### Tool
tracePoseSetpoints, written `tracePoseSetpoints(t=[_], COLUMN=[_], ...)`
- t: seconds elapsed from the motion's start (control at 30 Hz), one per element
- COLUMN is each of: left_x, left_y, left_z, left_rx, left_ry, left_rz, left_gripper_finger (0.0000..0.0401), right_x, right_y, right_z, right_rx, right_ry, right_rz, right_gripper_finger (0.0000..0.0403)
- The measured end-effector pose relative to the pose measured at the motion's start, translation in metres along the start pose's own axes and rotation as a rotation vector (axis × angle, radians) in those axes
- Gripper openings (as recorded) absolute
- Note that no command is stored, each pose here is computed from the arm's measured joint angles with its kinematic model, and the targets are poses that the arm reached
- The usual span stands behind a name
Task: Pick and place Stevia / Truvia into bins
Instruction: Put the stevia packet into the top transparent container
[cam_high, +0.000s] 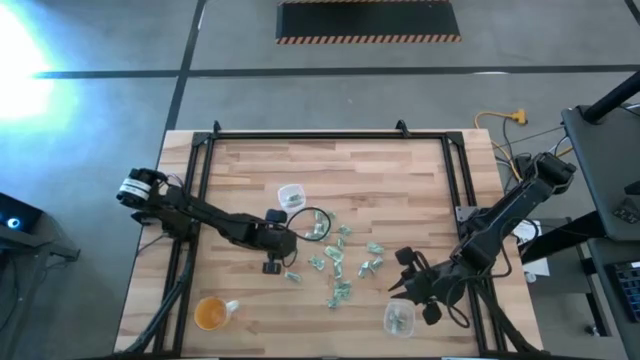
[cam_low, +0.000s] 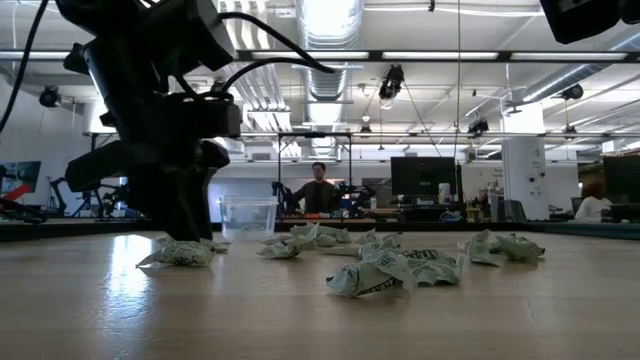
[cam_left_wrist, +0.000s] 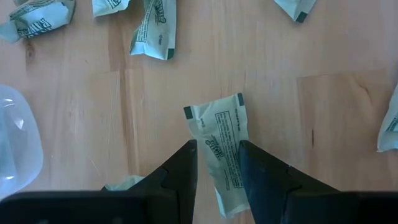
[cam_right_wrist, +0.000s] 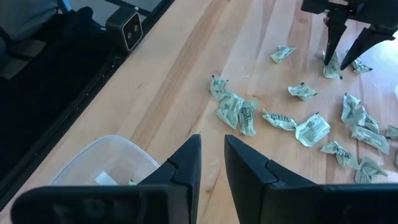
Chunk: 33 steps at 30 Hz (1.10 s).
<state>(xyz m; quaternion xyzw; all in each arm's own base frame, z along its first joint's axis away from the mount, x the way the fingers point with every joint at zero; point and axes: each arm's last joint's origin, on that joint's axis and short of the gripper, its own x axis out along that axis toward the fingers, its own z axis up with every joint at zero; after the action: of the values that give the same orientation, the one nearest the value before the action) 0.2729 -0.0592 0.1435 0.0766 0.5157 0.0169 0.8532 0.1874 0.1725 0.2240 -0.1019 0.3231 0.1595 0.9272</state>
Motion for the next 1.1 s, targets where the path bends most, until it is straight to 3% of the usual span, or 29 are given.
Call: tracePoseSetpoints(t=[0.33,0.8,0.93,1.1], left_x=[0.0,-0.013,-0.02,-0.029], left_y=[0.0,0.003,0.006,0.013], left_z=[0.0,0.012,0.021,0.026], left_rx=[0.001,0.035,0.073,0.108], left_ry=[-0.002,-0.065,-0.107,-0.132], left_rz=[-0.001,0.054,0.13,0.315], left_gripper_finger=[0.0008,0.0,0.0,0.0], right_x=[0.0,0.0,0.0,0.0], right_y=[0.0,0.0,0.0,0.0], right_z=[0.0,0.0,0.0,0.0], right_rx=[0.0,0.001,0.001,0.0], right_ry=[0.0,-0.001,-0.001,-0.001], right_rz=[0.001,0.002,0.002,0.002], right_gripper_finger=[0.0057,0.0057,0.0057,0.0057])
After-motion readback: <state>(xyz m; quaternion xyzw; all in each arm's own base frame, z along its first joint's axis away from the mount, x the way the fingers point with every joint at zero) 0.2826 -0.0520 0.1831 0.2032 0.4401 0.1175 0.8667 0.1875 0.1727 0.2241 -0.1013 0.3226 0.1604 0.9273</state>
